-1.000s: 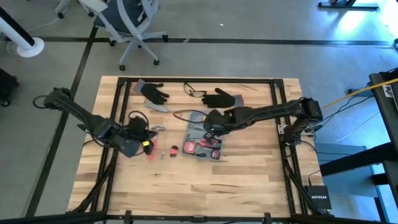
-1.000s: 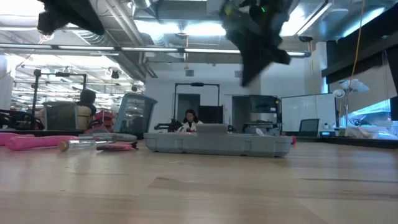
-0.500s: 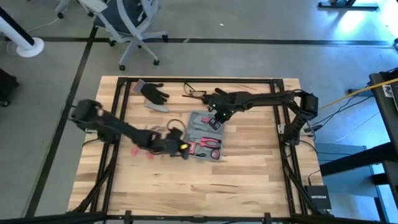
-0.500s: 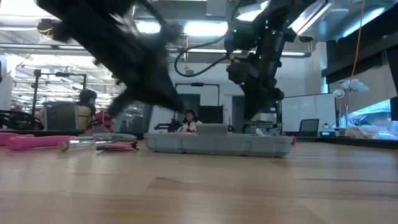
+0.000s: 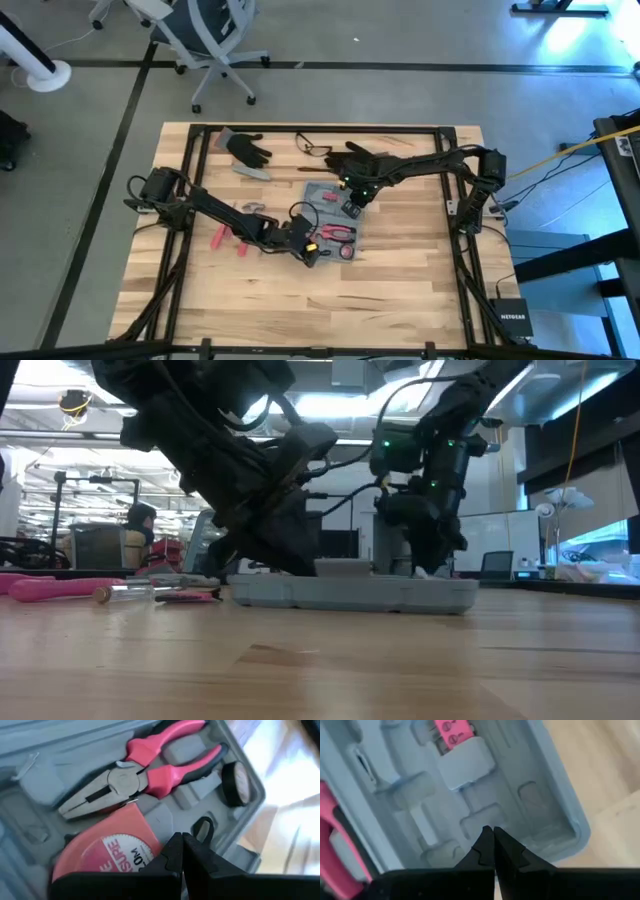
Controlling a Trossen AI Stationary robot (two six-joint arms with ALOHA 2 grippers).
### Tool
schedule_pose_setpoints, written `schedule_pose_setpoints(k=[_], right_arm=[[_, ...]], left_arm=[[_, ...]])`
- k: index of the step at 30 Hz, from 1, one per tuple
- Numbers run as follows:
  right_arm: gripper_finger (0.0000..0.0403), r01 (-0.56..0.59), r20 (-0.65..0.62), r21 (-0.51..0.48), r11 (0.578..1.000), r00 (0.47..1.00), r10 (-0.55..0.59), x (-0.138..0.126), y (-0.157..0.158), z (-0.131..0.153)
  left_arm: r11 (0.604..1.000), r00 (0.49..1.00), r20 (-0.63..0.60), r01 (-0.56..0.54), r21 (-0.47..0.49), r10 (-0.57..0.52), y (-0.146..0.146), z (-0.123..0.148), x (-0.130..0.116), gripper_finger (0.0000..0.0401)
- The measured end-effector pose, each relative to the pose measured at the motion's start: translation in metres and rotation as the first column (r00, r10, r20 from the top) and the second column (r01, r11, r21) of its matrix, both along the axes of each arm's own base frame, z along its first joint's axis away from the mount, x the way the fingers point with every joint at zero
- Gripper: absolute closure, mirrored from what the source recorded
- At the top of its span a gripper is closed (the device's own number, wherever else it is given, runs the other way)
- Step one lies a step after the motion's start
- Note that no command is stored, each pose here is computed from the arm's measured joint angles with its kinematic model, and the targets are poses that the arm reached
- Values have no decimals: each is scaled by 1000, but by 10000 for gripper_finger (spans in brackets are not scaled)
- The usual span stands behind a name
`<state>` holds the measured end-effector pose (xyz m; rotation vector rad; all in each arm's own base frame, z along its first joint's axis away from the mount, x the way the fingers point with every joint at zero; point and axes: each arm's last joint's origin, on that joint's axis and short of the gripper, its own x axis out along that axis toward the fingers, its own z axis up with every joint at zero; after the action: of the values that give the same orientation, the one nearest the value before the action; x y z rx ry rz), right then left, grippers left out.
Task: Prefit tool cases
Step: Remove the orange multi bit set from the gray prefit tool case
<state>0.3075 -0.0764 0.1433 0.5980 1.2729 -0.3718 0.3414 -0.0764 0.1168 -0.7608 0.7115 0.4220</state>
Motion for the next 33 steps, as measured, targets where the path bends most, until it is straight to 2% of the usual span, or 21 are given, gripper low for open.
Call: schedule_pose_setpoints(k=[4, 9, 14, 19, 26, 29, 33], right_arm=[[403, 8, -32, 69, 998, 999, -6, -12, 18, -7], [403, 25, -112, 107, 994, 994, -13, -24, 53, -14], [403, 40, -112, 153, 987, 993, -23, -25, 91, -10], [403, 82, -96, 135, 987, 993, -70, -25, 121, -8], [403, 138, -54, 110, 984, 990, -133, -25, 130, -1], [403, 151, 0, 87, 985, 988, -152, -27, 128, 10], [403, 164, 76, 60, 985, 983, -169, -32, 126, 29]], left_arm=[[998, 998, -50, 34, 44, -32, 12, -3, -1, 401], [997, 998, -25, 55, 52, -54, 40, -1, 6, 401], [992, 998, -24, 57, 114, -54, 61, -1, 9, 401], [986, 995, -29, 94, 137, -91, 71, 0, 10, 401], [980, 989, -1, 144, 140, -145, 71, 15, 7, 401], [970, 982, 59, 163, 182, -177, 71, 37, 5, 401], [950, 973, 69, 197, 242, -219, 72, 55, -1, 401]])
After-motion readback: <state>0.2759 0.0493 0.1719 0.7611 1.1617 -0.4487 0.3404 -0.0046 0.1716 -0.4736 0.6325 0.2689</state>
